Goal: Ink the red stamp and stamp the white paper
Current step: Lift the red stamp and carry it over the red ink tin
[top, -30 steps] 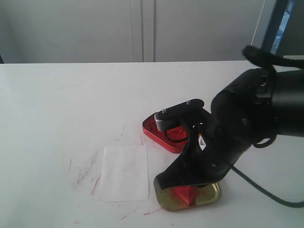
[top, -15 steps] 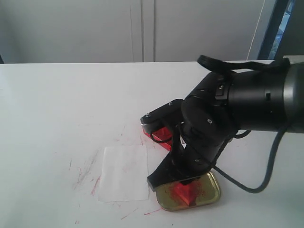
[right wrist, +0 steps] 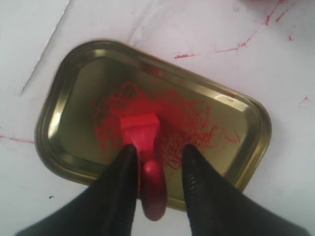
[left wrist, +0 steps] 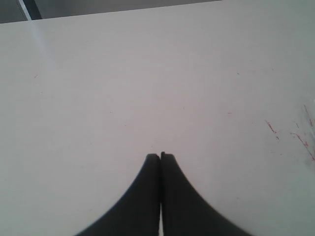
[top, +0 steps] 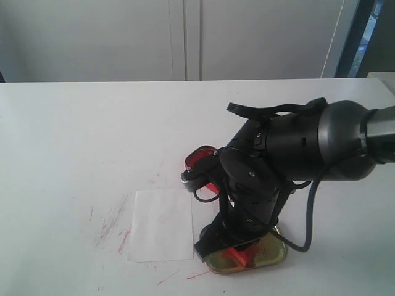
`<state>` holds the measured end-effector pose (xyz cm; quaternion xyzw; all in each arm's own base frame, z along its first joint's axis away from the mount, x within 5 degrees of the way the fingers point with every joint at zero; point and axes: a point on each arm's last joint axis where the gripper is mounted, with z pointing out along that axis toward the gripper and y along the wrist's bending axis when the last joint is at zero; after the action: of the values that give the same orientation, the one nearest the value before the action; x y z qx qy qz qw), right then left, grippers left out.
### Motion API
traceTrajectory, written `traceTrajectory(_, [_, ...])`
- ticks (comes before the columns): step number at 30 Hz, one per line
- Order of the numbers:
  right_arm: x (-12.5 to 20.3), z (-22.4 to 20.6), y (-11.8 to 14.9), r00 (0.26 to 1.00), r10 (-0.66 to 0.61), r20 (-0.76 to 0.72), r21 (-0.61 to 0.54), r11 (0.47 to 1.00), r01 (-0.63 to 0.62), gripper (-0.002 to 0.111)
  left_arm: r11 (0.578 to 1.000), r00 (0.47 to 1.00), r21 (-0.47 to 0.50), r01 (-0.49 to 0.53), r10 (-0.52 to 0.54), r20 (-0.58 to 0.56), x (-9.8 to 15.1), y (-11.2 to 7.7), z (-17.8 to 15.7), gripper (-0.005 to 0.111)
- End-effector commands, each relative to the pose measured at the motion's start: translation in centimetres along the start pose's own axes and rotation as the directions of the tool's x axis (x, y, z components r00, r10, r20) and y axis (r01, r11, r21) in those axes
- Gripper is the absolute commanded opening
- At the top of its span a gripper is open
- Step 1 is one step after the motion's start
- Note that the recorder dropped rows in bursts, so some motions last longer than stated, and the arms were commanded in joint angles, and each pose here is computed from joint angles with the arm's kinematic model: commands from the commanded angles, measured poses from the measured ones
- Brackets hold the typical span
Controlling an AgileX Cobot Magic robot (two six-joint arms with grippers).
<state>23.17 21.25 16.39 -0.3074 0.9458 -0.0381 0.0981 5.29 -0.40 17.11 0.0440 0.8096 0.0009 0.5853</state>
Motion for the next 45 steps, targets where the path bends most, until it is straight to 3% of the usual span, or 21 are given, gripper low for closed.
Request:
traceTrajectory(1, [-0.1,0.3,0.1,1.0,-0.008,-0.002,0.004,1.0,0.008,0.03,1.0,1.0,0.008,0.005,-0.005,0.009,0.0,-0.1,0.0,0.0])
traceTrajectory(17, [0.0,1.2,0.4,0.999,0.003,-0.035,-0.005,1.0,-0.003,0.03,1.0,1.0,0.008,0.005,-0.005,0.009,0.0,-0.1,0.0,0.0])
traceTrajectory(19, [0.0,1.2,0.4,0.999,0.003,-0.043,-0.002,1.0,-0.003,0.026,1.0,1.0,0.008,0.005,-0.005,0.009,0.0,-0.1,0.0,0.0])
traceTrajectory(22, [0.2,1.2,0.3,0.998,0.003,-0.057,0.003,1.0,-0.002,0.0,1.0,1.0,0.008,0.005,-0.005,0.009,0.0,-0.1,0.0,0.0])
traceTrajectory(32, [-0.2,0.2,0.1,0.999,0.017,-0.051,0.008,1.0,-0.017,0.0,1.0,1.0,0.008,0.005,-0.005,0.009,0.0,-0.1,0.0,0.0])
traceTrajectory(45, [-3.4,-5.9,-1.9,0.985,0.069,0.161,0.002,0.998,-0.071,0.0,1.0,1.0,0.008,0.005,-0.005,0.009,0.0,-0.1,0.0,0.0])
